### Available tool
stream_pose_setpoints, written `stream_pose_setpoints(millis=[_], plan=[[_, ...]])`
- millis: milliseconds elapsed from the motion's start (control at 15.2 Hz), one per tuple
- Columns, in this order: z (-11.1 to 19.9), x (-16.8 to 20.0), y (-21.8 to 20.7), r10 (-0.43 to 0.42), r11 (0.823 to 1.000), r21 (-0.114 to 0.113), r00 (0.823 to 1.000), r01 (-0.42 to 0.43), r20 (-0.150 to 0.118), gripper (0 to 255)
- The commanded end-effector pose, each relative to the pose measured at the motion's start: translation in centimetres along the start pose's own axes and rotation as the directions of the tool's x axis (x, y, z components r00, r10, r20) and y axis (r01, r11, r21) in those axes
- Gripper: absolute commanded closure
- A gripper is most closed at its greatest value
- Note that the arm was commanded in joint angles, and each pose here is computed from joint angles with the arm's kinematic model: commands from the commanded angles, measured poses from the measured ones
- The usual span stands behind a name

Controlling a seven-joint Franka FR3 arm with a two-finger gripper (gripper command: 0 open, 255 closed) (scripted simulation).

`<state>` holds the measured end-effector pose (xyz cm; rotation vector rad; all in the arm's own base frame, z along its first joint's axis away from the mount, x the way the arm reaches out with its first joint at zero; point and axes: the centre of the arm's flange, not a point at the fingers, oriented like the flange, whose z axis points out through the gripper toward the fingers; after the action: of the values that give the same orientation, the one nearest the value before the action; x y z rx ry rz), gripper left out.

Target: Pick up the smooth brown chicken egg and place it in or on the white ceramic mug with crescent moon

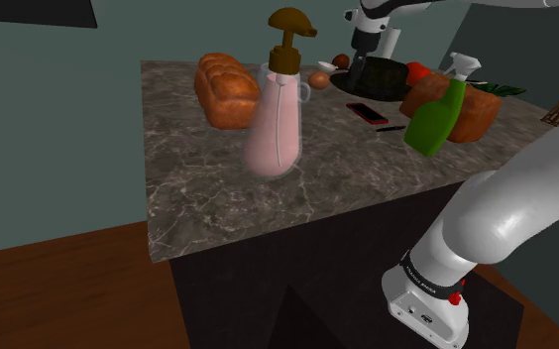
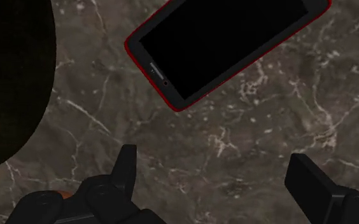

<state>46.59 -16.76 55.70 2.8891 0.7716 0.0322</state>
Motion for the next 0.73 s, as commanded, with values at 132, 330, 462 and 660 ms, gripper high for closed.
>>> stream_pose_setpoints(millis=[132,330,462,660], plan=[[1.0,2.6,4.3,-0.131,0.991,-0.010,0.991,0.131,-0.008,0],[1.7,4.9,7.3,-0.224,0.975,-0.017,0.975,0.223,-0.013,0],[2.2,6.6,9.2,-0.284,0.959,-0.022,0.959,0.284,-0.016,0],[2.9,9.3,11.8,-0.373,0.927,-0.030,0.927,0.373,-0.020,0]])
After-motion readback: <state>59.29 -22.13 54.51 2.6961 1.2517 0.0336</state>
